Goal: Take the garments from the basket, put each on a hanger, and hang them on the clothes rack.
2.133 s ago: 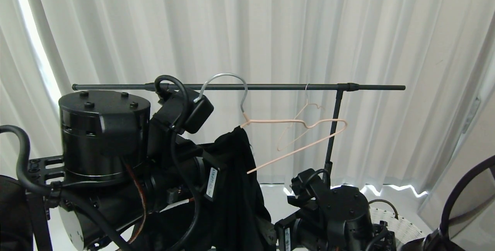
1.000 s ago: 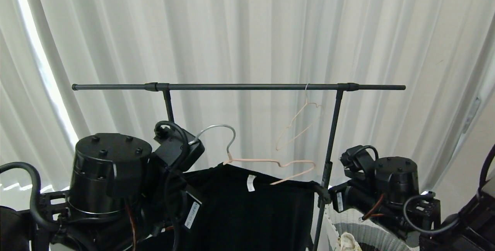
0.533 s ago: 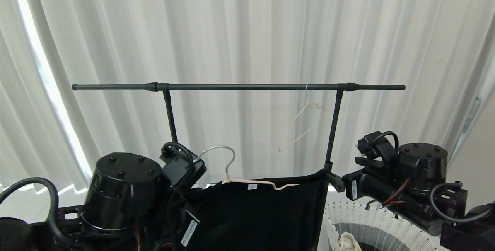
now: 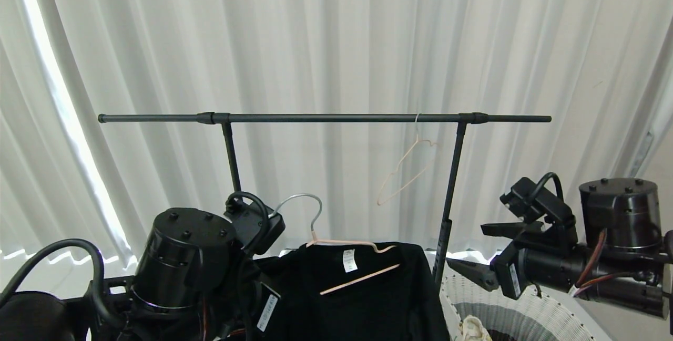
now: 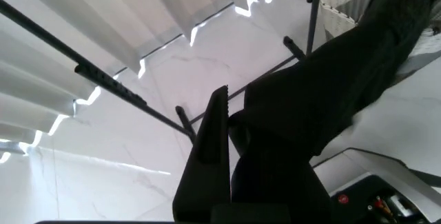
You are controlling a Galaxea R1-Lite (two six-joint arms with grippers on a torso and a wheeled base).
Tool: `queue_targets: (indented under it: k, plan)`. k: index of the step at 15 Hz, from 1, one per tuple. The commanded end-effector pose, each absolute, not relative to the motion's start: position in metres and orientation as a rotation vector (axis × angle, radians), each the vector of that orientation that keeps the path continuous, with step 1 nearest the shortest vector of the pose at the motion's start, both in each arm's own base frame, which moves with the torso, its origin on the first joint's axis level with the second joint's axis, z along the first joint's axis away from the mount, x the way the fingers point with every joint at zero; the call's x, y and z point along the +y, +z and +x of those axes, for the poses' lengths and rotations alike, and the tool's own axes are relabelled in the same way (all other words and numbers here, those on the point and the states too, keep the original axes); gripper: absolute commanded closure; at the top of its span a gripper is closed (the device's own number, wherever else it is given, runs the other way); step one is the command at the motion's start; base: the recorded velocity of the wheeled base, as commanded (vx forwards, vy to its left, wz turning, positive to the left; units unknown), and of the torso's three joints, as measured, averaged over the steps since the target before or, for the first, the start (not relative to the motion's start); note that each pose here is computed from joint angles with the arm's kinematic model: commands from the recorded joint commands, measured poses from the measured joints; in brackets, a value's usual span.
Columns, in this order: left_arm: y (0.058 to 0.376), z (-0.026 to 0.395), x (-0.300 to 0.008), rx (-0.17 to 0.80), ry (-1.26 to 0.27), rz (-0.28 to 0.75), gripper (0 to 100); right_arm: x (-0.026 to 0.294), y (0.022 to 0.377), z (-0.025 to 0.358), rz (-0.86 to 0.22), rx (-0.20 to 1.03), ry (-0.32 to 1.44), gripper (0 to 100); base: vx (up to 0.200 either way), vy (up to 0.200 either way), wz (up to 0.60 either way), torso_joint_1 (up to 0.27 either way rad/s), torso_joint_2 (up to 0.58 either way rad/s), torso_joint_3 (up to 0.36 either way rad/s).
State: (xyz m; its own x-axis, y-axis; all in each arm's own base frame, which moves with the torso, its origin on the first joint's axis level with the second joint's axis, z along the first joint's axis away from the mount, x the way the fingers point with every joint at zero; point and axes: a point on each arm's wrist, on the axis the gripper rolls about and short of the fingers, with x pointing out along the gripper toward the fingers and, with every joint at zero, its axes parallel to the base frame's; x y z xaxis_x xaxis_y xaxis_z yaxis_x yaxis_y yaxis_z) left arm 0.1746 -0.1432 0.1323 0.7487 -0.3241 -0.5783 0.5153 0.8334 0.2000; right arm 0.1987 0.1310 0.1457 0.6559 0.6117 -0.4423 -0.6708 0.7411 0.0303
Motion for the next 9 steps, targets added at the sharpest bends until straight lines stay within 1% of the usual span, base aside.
queue_targets:
  k: [1,4,6,7,8,9]
  plan:
    - [0.132,0.173,-0.145,0.556,-0.482,0.367,100,0.132,0.169,0.2,-0.135,0.367,0.745,0,0.0,0.0,0.0,0.0,0.0,0.0]
    - [0.132,0.165,-0.154,0.548,-0.531,0.382,100,0.133,0.173,0.195,-0.242,0.323,0.858,0,0.0,0.0,0.0,0.0,0.0,0.0]
    - [0.133,0.16,-0.164,0.503,-0.578,0.374,100,0.136,0.177,0.183,-0.297,0.337,0.974,0,0.0,0.0,0.0,0.0,0.0,0.0]
    - [0.134,0.159,-0.166,0.495,-0.587,0.373,100,0.137,0.179,0.18,-0.305,0.338,0.999,0,0.0,0.0,0.0,0.0,0.0,0.0]
    - [0.132,0.155,-0.175,0.482,-0.625,0.38,100,0.143,0.186,0.169,-0.33,0.35,1.092,0,0.0,0.0,0.0,0.0,0.0,0.0]
    - [0.132,0.149,-0.18,0.478,-0.658,0.39,100,0.148,0.188,0.162,-0.347,0.362,1.147,0,0.0,0.0,0.0,0.0,0.0,0.0]
